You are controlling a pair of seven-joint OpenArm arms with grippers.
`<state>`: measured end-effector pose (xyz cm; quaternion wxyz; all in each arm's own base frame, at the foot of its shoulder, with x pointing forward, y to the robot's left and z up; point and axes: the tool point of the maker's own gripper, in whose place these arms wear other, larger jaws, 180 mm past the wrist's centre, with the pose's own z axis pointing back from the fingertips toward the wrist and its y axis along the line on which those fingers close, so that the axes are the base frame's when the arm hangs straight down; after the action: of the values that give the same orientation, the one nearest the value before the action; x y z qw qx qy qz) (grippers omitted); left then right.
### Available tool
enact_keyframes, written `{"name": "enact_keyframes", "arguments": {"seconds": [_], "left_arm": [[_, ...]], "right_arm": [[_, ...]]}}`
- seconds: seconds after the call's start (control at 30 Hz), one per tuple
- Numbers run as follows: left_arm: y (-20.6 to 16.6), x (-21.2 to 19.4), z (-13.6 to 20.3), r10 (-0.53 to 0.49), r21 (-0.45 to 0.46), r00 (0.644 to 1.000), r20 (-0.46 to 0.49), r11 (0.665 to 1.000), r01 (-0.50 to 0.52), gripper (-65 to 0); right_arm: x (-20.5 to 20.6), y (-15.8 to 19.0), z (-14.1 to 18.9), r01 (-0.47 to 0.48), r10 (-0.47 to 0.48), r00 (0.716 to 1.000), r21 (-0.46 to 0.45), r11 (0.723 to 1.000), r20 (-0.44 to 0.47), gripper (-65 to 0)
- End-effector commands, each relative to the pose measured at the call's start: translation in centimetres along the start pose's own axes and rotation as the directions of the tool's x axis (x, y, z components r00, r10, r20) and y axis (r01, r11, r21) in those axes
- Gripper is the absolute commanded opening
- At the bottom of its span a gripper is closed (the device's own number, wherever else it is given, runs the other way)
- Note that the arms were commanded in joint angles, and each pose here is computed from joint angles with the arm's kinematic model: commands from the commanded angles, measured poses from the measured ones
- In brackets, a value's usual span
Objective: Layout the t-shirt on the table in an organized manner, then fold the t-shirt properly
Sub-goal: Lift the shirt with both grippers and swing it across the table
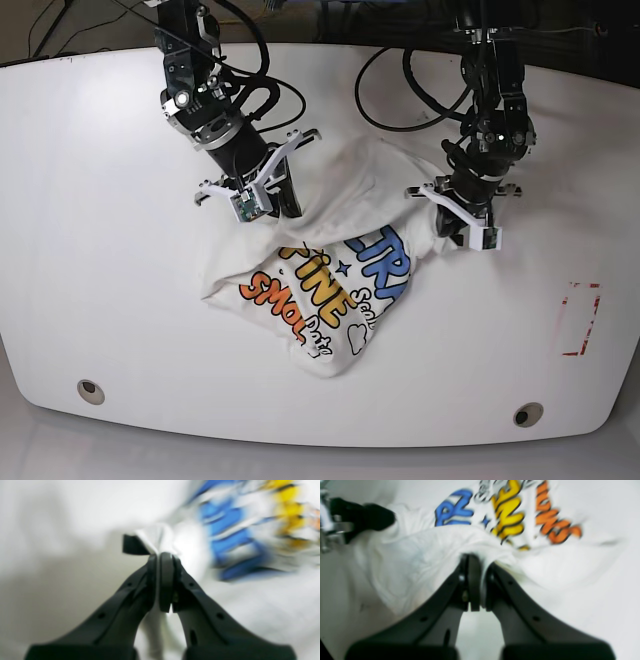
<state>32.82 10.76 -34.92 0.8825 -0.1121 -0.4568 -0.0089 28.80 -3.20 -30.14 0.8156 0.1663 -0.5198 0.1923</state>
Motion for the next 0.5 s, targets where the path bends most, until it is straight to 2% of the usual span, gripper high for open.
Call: {"name": "enact_keyframes", "arguments": {"seconds": [0.0,0.27,0.47], "left_arm": [[-1.6,4.0,1.1,-0.042,-0.047,0.993,0.109,0.998,0.048,-65.0],[-2.4,12.6,2.7,-0.107,-0.036,0.951,0.292,0.992,0.123,-65.0],[-3.2,19.4,4.5,-0.146,-0.015,0.883,0.446,0.985,0.170,-65.0]], "right_arm": [[3.4,-0.7,0.0,-0.022,0.023,0.994,-0.014,1.000,0.109,-65.0],[8.2,-4.7,0.0,-0.050,0.075,0.971,-0.112,0.992,0.227,-65.0],[13.4,-8.4,0.9,-0.068,0.136,0.934,-0.210,0.975,0.330,-65.0]]}}
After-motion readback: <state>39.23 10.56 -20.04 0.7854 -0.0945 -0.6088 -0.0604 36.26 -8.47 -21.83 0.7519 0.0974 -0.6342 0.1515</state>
